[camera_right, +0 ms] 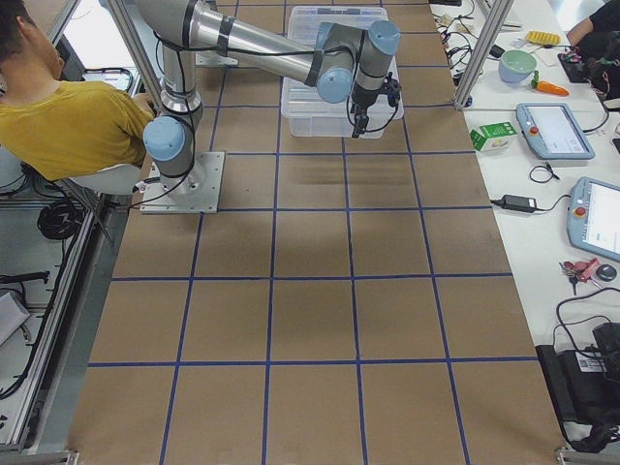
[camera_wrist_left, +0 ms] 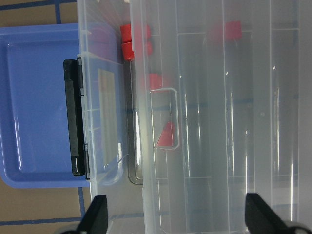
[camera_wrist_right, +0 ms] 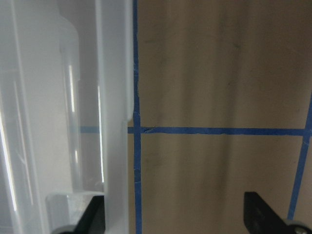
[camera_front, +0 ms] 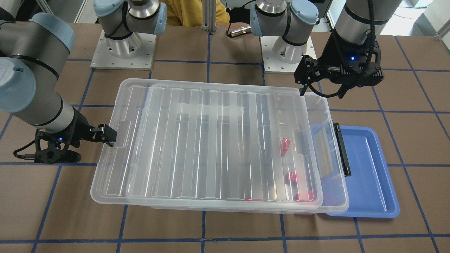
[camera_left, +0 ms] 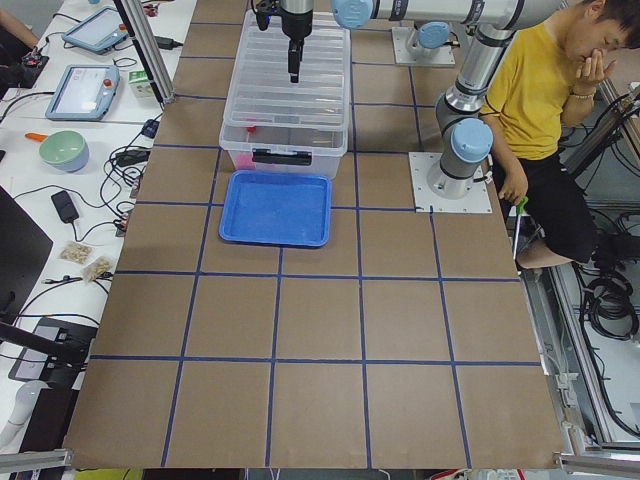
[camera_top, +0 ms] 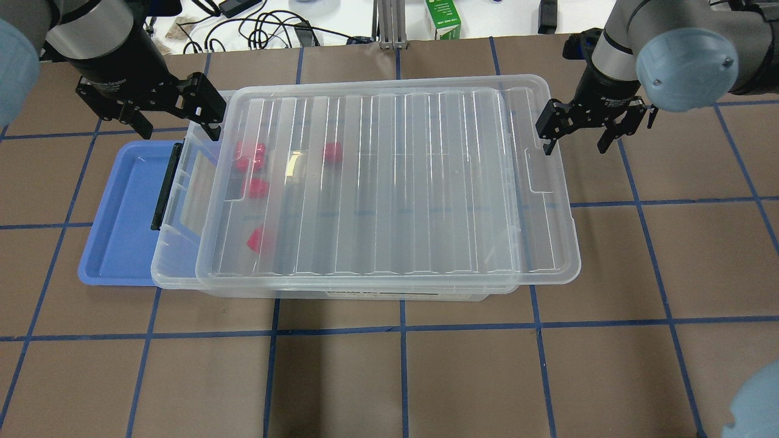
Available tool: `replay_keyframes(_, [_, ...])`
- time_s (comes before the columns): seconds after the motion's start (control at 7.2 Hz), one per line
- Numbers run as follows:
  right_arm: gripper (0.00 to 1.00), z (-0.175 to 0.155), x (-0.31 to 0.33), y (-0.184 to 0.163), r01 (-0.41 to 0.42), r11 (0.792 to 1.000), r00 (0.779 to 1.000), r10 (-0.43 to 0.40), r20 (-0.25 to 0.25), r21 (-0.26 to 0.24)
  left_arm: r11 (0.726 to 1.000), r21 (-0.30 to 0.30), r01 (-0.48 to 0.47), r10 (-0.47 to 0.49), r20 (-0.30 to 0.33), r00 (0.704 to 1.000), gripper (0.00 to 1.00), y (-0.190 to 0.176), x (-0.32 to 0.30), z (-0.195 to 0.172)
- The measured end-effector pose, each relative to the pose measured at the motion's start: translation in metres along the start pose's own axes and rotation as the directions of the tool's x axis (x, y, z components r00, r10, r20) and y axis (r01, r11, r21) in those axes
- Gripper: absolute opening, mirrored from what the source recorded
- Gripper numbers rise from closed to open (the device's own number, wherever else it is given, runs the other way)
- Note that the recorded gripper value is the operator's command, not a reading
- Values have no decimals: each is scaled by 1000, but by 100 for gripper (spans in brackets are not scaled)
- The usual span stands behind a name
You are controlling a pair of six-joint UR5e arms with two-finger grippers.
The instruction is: Place red block in blue tray from box
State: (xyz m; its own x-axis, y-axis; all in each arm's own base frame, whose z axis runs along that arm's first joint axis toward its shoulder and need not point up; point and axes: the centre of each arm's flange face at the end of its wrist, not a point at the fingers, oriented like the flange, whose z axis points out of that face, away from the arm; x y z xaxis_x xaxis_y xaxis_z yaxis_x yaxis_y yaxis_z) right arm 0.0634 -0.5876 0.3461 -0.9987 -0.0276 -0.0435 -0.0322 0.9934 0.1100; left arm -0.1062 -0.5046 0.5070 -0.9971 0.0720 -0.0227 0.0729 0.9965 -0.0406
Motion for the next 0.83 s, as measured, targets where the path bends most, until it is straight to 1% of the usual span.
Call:
replay_keyframes(0.42, [100,-2,32,-1,15,1000,1000,-15,4,3,1000,0,0,0,0,1000,100,0,0,0])
replay_keyframes(0.83, [100,-2,41,-1,15,1000,1000,-15,-11,1,1000,0,0,0,0,1000,100,0,0,0])
